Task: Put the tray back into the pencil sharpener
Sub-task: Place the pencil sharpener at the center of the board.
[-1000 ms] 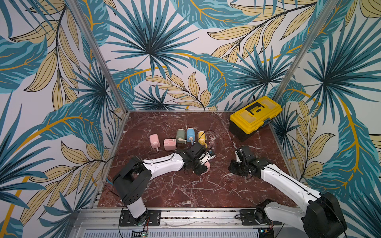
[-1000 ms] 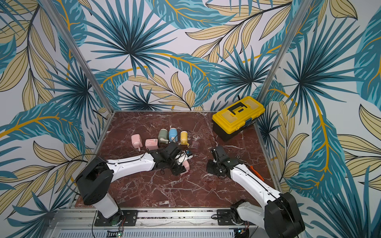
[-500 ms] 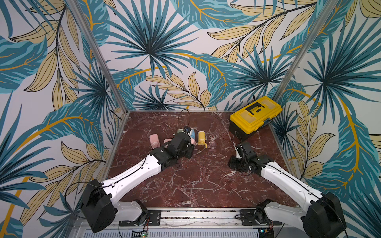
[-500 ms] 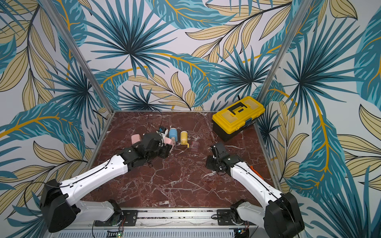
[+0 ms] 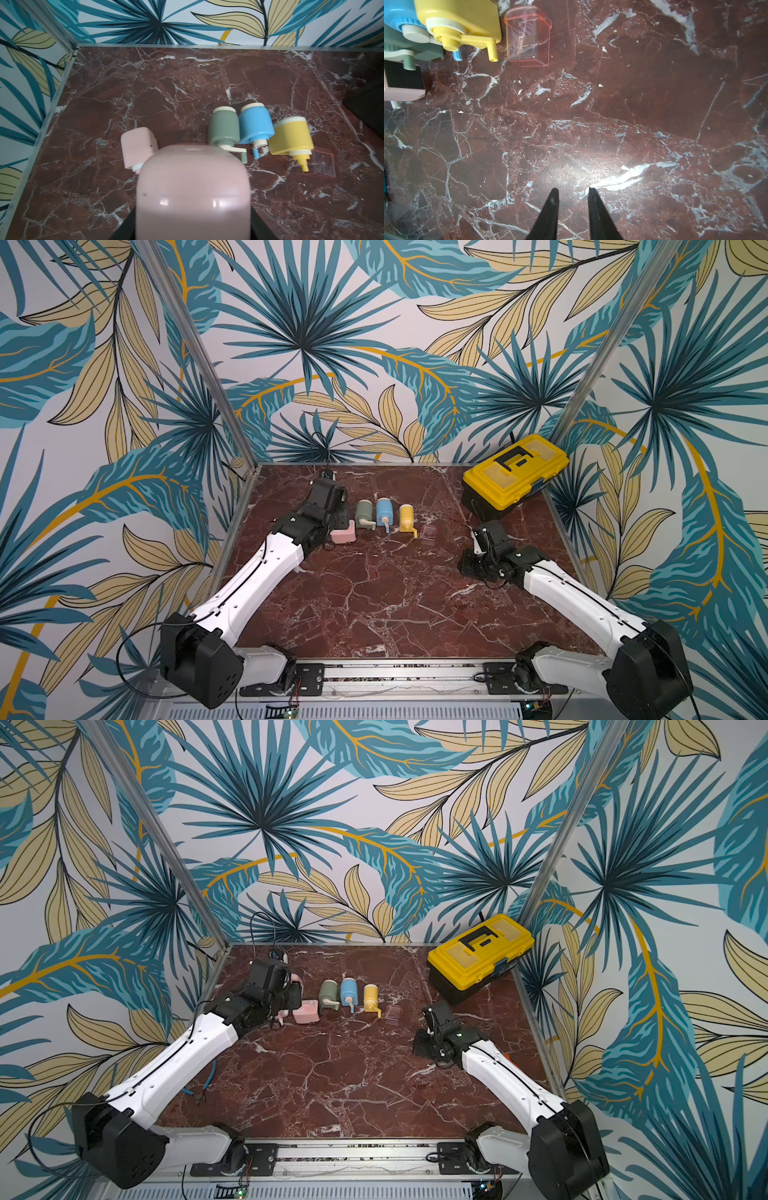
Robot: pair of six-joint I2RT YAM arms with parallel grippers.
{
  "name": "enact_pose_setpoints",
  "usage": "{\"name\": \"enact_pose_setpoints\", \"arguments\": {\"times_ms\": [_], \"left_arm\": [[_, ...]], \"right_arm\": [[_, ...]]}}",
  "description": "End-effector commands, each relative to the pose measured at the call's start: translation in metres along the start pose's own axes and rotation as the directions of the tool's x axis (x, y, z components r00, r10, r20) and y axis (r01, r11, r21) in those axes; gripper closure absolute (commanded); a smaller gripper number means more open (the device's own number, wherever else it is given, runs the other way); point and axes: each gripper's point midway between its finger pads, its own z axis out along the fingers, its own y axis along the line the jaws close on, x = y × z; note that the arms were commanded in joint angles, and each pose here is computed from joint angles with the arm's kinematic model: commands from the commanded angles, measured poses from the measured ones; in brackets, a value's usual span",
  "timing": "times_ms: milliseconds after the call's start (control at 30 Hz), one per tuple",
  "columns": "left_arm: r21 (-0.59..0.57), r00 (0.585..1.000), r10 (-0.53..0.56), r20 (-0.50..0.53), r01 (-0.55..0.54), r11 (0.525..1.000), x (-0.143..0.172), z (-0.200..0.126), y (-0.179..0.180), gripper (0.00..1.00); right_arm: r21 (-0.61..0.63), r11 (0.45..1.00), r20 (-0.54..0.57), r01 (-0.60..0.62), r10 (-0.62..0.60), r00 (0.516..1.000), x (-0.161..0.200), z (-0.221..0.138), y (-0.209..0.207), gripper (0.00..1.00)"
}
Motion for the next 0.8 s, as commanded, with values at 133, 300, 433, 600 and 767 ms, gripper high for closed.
{"name": "enact_pose_setpoints", "arguments": {"times_ms": [133,300,433,600,767], "left_arm": [[-0.080,0.999,-0.038,-0.003,0.037,0.996,-0.014,0.005,0.055,1.00],[-0.201,0.987,-0.159,-0.022,0.151,0.968,0.003,0.006,0.123,1.00],[-0.241,0.972,-0.227,-0.067,0.205,0.949,0.026,0.013,0.157,1.00],[-0.223,0.957,-0.223,-0.188,0.180,0.958,0.054,0.041,0.162,1.00],[-0.251,0.939,-0.205,-0.276,0.135,0.958,0.069,0.073,0.170,1.00]], "right_arm": [[0.036,0.999,-0.024,0.026,-0.025,0.999,-0.001,0.000,-0.003,0.73],[0.040,0.999,-0.016,0.036,-0.036,0.999,-0.005,-0.002,-0.002,0.73],[0.040,0.998,-0.026,0.038,-0.037,0.999,-0.004,0.001,-0.002,0.73],[0.037,0.998,-0.034,0.043,-0.041,0.999,-0.006,0.003,0.001,0.73],[0.041,0.998,-0.033,0.049,-0.048,0.998,-0.006,0.001,0.000,0.73]]}}
